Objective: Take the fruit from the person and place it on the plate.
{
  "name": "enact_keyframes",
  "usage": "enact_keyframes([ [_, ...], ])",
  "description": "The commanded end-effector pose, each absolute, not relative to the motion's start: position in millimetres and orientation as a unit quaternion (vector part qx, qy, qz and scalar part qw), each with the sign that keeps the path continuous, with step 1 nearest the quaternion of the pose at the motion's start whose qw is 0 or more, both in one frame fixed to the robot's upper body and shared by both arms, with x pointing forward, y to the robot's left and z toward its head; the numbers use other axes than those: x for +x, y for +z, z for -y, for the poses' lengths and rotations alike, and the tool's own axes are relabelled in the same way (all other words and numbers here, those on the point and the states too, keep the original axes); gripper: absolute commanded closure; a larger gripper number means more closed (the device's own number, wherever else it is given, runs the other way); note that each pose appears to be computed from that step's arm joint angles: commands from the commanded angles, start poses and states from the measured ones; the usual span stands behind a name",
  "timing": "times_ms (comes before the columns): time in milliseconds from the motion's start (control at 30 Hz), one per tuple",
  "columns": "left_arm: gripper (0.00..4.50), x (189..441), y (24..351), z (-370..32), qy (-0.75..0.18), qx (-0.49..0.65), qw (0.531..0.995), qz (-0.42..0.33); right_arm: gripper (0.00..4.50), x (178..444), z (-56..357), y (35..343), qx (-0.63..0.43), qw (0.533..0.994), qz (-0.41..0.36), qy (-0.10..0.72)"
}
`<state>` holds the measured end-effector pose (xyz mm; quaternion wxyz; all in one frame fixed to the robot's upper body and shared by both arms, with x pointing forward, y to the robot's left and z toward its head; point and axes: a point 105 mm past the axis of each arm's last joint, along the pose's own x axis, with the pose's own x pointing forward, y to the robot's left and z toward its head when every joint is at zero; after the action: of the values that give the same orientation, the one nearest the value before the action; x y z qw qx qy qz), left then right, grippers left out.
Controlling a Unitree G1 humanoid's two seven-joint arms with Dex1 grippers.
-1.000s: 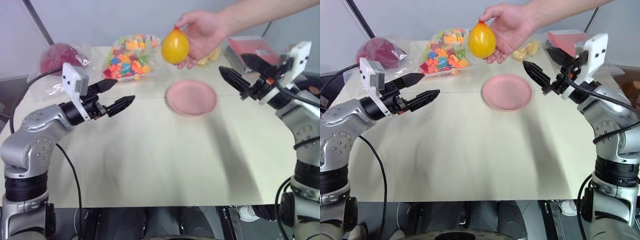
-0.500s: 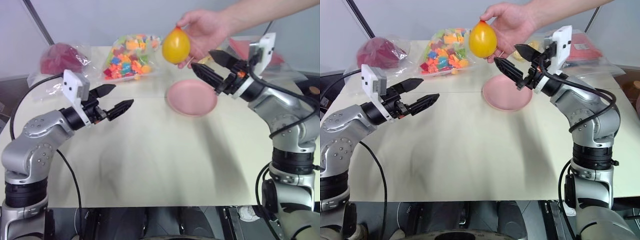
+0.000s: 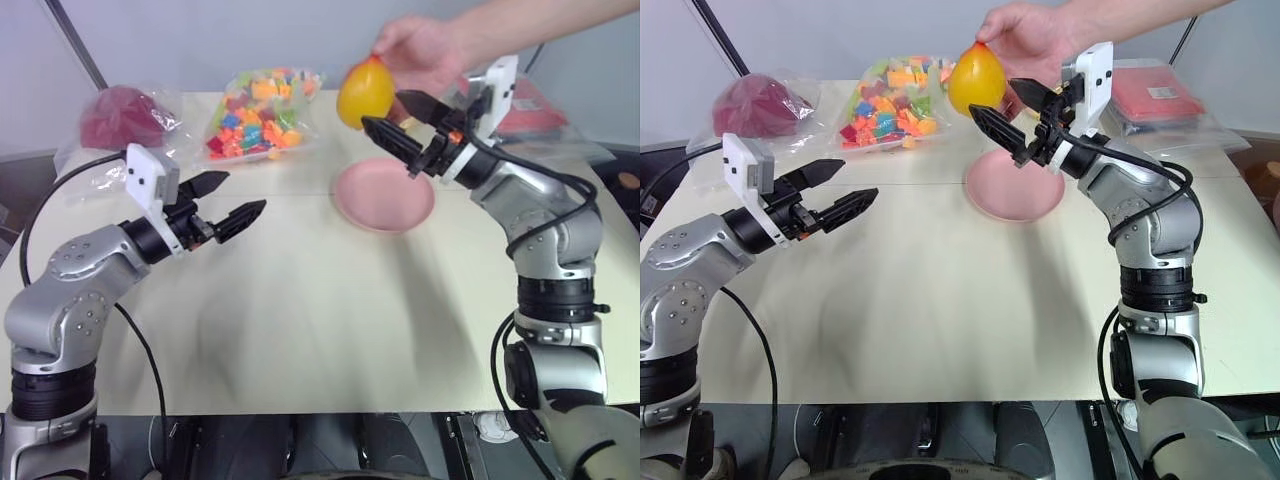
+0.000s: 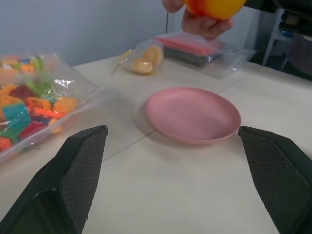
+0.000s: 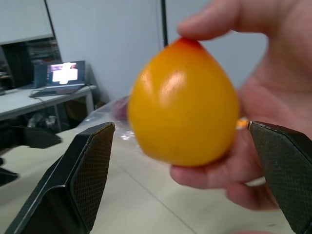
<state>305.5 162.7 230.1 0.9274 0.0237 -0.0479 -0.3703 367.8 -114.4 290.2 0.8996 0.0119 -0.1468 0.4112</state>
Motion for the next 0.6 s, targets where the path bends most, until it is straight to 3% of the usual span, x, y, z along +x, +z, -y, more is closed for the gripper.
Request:
enact_keyframes([
  [33, 0.0, 300.0, 244.0, -162.9, -0.367, 0.035, 0.926, 0.081, 0.03, 368.6, 110.2, 310.5, 0.004, 0.891, 0.187, 0.413],
  [400, 0.0, 298.2, 243.0, -163.1, -0.359, 0.034, 0.929, 0.083, 0.03, 373.1, 99.3, 312.7, 0.009, 0.888, 0.195, 0.417],
  [533, 0.0, 298.1, 242.3, -162.9, -0.358, 0.032, 0.929, 0.083, 1.26, 372.5, 99.4, 313.0, 0.011, 0.888, 0.196, 0.416],
  [600, 0.0, 298.5, 241.9, -162.7, -0.358, 0.032, 0.93, 0.083, 1.35, 371.4, 99.4, 313.9, 0.012, 0.887, 0.198, 0.417],
])
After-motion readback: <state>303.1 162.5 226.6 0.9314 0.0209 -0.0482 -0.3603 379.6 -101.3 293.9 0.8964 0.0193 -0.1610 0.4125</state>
